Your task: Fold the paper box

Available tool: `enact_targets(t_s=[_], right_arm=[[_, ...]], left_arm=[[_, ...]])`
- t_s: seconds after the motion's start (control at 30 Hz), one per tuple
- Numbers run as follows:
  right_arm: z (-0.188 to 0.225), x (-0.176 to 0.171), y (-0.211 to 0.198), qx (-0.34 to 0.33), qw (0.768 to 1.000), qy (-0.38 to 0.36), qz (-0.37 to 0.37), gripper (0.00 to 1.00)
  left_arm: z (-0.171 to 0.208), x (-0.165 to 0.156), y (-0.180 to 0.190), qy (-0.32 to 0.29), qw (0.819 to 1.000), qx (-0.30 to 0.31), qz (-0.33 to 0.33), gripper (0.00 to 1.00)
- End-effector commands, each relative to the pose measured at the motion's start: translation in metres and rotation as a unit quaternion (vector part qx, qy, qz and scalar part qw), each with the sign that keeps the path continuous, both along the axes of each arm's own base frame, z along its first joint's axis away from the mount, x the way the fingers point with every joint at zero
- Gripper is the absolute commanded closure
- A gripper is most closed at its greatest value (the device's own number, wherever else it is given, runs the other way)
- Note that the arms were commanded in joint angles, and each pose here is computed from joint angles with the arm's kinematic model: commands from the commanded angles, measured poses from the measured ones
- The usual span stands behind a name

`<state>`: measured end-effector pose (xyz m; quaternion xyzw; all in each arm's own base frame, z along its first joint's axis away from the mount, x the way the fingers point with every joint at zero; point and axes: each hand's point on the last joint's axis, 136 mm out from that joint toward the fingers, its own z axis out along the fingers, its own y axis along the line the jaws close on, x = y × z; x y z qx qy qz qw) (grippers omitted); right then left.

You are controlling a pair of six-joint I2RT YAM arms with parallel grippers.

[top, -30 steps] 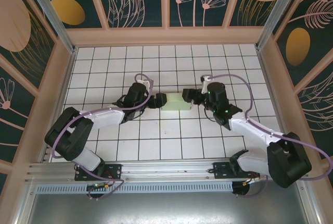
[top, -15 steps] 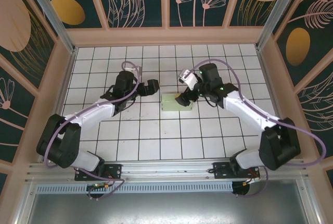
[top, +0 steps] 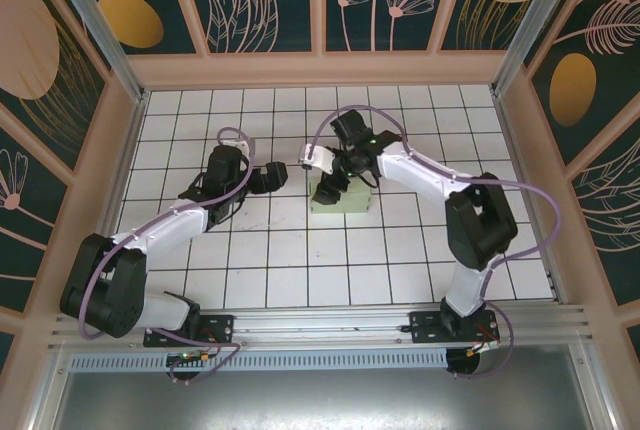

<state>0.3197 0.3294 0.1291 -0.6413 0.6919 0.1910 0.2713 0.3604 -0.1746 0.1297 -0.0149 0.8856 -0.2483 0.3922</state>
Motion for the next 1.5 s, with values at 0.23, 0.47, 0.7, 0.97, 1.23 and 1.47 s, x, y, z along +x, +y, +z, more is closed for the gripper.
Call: enact_targets(t_s=[0.23,0.47,0.7,0.97,1.23,1.47], right_arm=[[-0.023,-0.007,0.0,-0.062,0.997,0.044,0.033,0.41],[-0.021,-0.005,-0.002,-0.072,0.997,0.031,0.023,0.6],[-0.012,-0.002,-0.005,-0.08,0.997,-0.005,0.007,0.68],[0.008,0.017,-0.005,-0.086,0.992,-0.087,-0.023,0.79],[0.02,0.067,-0.007,-0.116,0.961,-0.234,-0.093,0.78],[0.022,0.102,0.008,-0.122,0.895,-0.411,-0.119,0.8]], left_arm=[[-0.006,-0.005,0.008,-0.005,1.0,0.022,0.0,0.01],[-0.008,-0.005,0.008,-0.005,1.0,0.023,-0.002,0.01],[-0.008,-0.004,0.009,-0.006,1.0,0.021,0.003,0.01],[-0.015,-0.003,0.009,0.001,1.0,0.018,0.009,0.01],[-0.026,0.003,0.028,0.018,0.998,0.006,0.06,0.01],[-0.046,0.004,0.042,0.055,0.994,-0.032,0.084,0.01]])
